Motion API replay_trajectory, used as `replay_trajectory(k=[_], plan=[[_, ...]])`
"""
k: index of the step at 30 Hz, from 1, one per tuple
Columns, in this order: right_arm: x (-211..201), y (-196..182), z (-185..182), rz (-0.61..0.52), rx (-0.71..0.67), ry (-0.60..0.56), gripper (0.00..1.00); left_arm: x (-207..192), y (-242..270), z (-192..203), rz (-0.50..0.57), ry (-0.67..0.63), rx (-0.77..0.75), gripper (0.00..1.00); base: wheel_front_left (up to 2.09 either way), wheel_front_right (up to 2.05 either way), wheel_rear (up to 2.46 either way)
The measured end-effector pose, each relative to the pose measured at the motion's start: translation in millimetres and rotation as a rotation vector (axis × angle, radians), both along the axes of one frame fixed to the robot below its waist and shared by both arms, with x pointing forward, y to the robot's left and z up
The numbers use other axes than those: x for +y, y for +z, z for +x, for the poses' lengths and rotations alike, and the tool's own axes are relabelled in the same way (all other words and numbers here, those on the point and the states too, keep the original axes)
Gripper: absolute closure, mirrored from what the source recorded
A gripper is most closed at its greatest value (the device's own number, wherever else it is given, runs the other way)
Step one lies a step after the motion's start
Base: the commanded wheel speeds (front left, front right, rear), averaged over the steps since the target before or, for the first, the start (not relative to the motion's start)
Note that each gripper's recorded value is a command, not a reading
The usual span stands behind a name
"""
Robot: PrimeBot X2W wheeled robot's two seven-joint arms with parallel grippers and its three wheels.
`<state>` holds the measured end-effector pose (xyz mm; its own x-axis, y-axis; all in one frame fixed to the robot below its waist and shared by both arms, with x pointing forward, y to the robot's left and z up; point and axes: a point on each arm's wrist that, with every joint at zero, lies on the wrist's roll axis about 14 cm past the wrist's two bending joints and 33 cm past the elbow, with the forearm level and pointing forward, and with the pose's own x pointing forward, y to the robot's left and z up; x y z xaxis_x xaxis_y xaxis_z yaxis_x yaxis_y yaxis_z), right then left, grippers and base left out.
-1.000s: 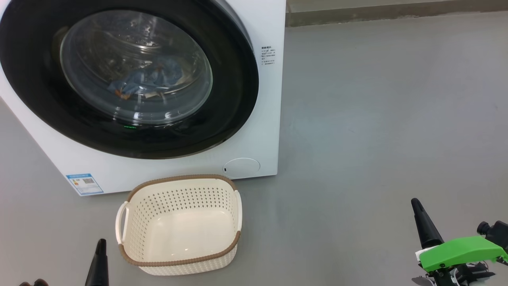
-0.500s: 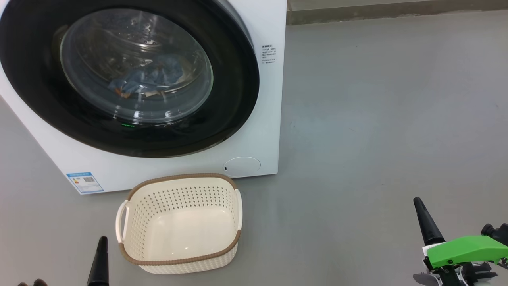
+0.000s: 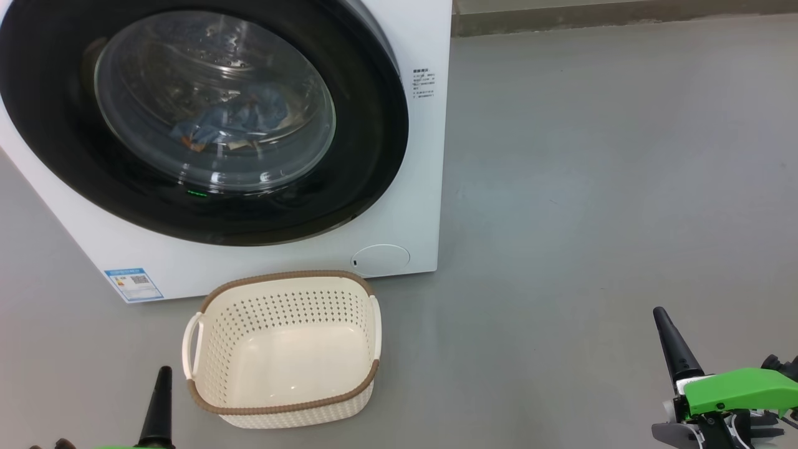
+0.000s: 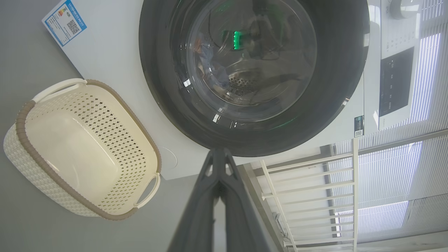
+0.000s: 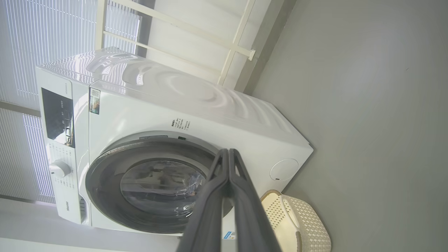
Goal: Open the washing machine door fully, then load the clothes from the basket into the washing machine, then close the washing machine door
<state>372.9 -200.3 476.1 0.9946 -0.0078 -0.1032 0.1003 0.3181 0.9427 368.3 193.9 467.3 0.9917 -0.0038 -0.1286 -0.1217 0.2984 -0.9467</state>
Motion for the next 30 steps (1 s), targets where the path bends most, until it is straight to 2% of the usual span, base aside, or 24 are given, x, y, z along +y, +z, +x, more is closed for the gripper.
replay_trajectory(k=[30], plan=[[-5.0,4.1,2.4,0.308,-0.025,-0.044,1.00,-4.8,10.0,6.4,-0.292,0.011,-0.033,1.00,0.00,0.00,0.00]])
